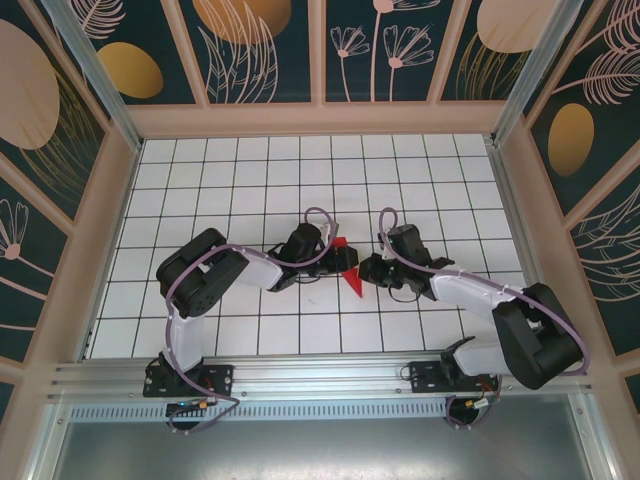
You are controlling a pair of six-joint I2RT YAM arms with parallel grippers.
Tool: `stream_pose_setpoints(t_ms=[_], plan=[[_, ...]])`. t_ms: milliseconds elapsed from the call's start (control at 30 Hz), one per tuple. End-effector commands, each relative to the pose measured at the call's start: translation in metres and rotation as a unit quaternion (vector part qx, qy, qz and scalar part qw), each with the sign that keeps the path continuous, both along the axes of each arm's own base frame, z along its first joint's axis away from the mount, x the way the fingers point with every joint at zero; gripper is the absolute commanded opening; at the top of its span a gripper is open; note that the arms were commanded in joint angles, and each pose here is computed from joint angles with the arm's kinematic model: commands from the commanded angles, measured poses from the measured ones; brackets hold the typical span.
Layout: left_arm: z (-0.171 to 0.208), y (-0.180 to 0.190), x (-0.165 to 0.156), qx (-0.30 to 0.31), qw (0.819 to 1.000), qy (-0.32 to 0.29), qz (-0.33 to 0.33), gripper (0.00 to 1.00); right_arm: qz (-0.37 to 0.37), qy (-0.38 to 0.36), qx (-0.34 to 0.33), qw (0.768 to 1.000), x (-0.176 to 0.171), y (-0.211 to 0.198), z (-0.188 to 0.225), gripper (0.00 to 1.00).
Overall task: Fold a paper plane with a square sheet of paper (pick it up from the middle)
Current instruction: Fold the wing for the fifth time at the center of the table.
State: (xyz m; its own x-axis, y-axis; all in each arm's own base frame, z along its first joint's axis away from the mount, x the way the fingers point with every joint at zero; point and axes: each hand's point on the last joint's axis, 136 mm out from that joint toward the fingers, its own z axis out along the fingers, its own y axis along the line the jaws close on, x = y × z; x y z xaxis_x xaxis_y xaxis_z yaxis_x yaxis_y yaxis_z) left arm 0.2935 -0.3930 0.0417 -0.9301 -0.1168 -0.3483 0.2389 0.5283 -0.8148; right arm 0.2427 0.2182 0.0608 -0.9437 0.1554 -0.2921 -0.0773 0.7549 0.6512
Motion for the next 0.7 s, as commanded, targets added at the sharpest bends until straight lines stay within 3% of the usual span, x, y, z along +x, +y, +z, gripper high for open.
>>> stream_pose_setpoints(t_ms=[0, 333, 667], plan=[[-0.043, 0.015, -0.007, 0.064, 0.997, 0.034, 0.006, 0.50, 0.041, 0.006, 0.054, 0.998, -0.006, 0.019, 0.013, 0.07], [-0.043, 0.012, -0.006, 0.062, 0.997, 0.036, 0.000, 0.50, 0.062, 0.046, 0.057, 0.995, -0.007, 0.029, -0.012, 0.03], [-0.051, 0.015, -0.006, 0.077, 0.996, 0.037, -0.003, 0.49, 0.029, 0.091, 0.029, 0.995, -0.013, 0.003, -0.051, 0.03]])
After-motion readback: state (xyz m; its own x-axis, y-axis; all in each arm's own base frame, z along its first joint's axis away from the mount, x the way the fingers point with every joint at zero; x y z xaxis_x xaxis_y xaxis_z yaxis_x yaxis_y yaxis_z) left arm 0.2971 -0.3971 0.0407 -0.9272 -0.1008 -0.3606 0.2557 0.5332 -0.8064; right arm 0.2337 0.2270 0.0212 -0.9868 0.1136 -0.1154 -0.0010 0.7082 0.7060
